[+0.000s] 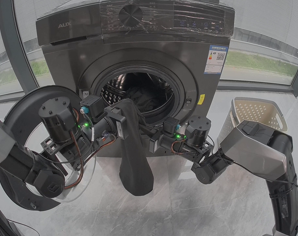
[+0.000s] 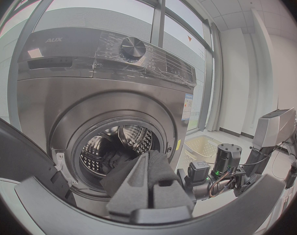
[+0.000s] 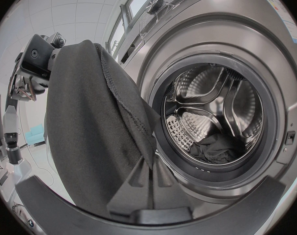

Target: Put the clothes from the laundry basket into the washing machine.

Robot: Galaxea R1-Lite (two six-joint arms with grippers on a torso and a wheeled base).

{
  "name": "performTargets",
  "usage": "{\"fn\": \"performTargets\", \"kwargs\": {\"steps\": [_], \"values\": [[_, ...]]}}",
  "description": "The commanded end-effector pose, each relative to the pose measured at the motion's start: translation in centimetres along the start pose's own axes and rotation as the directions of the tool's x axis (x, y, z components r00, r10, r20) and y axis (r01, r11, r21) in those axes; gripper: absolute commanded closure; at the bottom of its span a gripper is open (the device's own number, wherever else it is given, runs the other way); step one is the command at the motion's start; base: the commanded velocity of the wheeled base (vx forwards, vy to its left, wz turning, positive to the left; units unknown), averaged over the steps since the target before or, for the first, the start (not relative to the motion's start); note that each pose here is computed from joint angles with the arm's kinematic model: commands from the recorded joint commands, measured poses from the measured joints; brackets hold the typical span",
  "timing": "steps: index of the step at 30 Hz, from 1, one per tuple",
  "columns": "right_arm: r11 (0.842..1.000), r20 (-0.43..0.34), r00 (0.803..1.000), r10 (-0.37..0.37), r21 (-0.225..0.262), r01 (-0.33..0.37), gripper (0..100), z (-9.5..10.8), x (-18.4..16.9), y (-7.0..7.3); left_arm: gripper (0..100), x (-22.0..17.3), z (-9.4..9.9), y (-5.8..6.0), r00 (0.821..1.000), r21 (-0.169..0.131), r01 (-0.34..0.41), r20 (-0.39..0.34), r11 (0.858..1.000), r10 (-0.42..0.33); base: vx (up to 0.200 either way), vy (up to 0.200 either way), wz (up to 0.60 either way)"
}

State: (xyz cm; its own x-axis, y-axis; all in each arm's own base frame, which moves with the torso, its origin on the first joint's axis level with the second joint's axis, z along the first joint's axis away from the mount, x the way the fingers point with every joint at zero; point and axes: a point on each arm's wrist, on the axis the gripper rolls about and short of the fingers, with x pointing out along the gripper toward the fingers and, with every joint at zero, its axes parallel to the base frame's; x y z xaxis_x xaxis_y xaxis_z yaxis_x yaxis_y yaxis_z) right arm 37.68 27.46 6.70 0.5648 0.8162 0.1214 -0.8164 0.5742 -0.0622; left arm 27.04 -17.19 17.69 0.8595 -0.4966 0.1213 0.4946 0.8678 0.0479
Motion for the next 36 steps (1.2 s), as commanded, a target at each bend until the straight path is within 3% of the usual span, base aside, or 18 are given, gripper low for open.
{"fn": "performTargets", "kwargs": {"steps": [1, 7, 8, 13, 14, 18, 27, 36], "values": [[1.0, 0.009, 1.0, -0.006, -0.004, 0.006, 100, 1.6, -1.1, 0.2, 100, 0.0, 0.1, 0.1, 1.0, -0.009, 0.014, 0.016, 1.0, -0.013, 0.0, 0.0, 0.0], [1.0, -0.007, 1.0, -0.019, 0.0, 0.019, 100, 5.0, -4.4, 1.2, 100, 0.1, -0.3, 0.5, 1.0, -0.002, 0.0, 0.018, 1.0, 0.0, 0.0, 0.0, 0.0], [1.0, -0.007, 1.0, -0.019, 0.0, 0.019, 100, 5.0, -4.4, 1.2, 0, 0.1, -0.3, 0.5, 1.0, -0.002, 0.0, 0.018, 1.0, 0.0, 0.0, 0.0, 0.0], [0.998, 0.03, 0.998, -0.053, -0.013, 0.054, 100, 8.0, -6.0, 1.4, 0, 0.2, -0.6, 0.8, 1.0, -0.009, -0.012, 0.01, 1.0, 0.012, 0.0, 0.0, 0.0], [0.998, 0.061, 0.996, -0.059, -0.025, 0.061, 100, 9.7, -6.4, 1.4, 0, 0.1, -1.3, 1.3, 1.0, -0.005, -0.028, -0.014, 1.0, 0.028, 0.0, 0.0, 0.0], [0.996, 0.088, 0.993, -0.076, -0.033, 0.079, 100, 11.0, -6.7, 1.3, 0, -0.1, -2.8, 1.3, 0.997, -0.003, -0.032, -0.065, 0.999, 0.031, 0.0, 0.0, 0.0], [0.99, 0.095, 0.987, -0.132, -0.033, 0.135, 100, 11.2, -6.7, 0.7, 0, -0.6, -6.0, 1.9, 0.99, 0.005, -0.052, -0.134, 0.999, 0.053, 0.0, 0.0, 0.0], [0.989, 0.081, 0.987, -0.141, -0.029, 0.144, 100, 11.0, -6.8, 0.6, 0, -1.2, -6.9, 2.0, 0.989, 0.015, -0.049, -0.14, 0.999, 0.051, 0.0, 0.0, 0.0]]}}
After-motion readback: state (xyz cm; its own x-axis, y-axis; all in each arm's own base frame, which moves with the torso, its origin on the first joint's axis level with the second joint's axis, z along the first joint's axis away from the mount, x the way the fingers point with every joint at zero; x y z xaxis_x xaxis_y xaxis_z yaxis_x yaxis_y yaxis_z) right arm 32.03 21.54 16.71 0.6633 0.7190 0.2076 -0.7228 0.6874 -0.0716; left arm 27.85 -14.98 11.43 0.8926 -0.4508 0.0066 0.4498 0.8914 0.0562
